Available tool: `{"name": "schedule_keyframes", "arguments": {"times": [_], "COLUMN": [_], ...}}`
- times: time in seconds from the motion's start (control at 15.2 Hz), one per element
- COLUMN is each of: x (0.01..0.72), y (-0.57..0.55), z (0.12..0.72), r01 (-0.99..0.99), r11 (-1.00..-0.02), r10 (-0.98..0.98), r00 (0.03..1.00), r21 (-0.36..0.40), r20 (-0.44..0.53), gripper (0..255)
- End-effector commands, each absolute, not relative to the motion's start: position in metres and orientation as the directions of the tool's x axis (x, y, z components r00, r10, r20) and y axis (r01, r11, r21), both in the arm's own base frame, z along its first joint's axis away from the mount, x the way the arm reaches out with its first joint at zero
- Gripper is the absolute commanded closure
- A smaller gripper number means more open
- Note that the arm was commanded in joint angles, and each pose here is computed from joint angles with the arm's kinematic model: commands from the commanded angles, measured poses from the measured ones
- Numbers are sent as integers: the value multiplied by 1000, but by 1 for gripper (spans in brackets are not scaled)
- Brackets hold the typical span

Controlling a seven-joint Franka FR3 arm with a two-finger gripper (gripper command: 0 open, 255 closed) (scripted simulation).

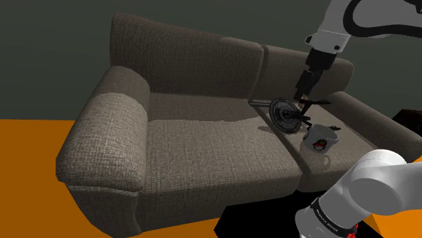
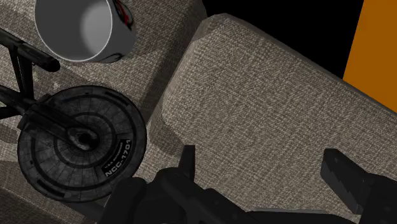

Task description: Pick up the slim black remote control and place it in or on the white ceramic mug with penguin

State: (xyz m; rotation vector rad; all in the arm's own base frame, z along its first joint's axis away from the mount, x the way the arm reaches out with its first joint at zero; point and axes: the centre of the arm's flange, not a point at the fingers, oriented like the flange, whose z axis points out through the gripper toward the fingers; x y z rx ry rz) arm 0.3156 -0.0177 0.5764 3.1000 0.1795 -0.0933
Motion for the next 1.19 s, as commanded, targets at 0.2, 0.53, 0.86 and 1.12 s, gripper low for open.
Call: {"name": "schedule_keyframes", "arguments": {"times": [0.2,0.53,0.86,1.12], "x": [325,347,376,404], "y": [-50,-101,-149,-184], "z": [557,525,494,469], "r01": [197,327,452,545], "r11": [-980,-944,-891,-837], "r10": [195,326,451,545], "r00": [979,945,892,838], "r21": [33,38,44,50], "r20": [-54,-42,-30,-21], "gripper": [0,0,0,0]}}
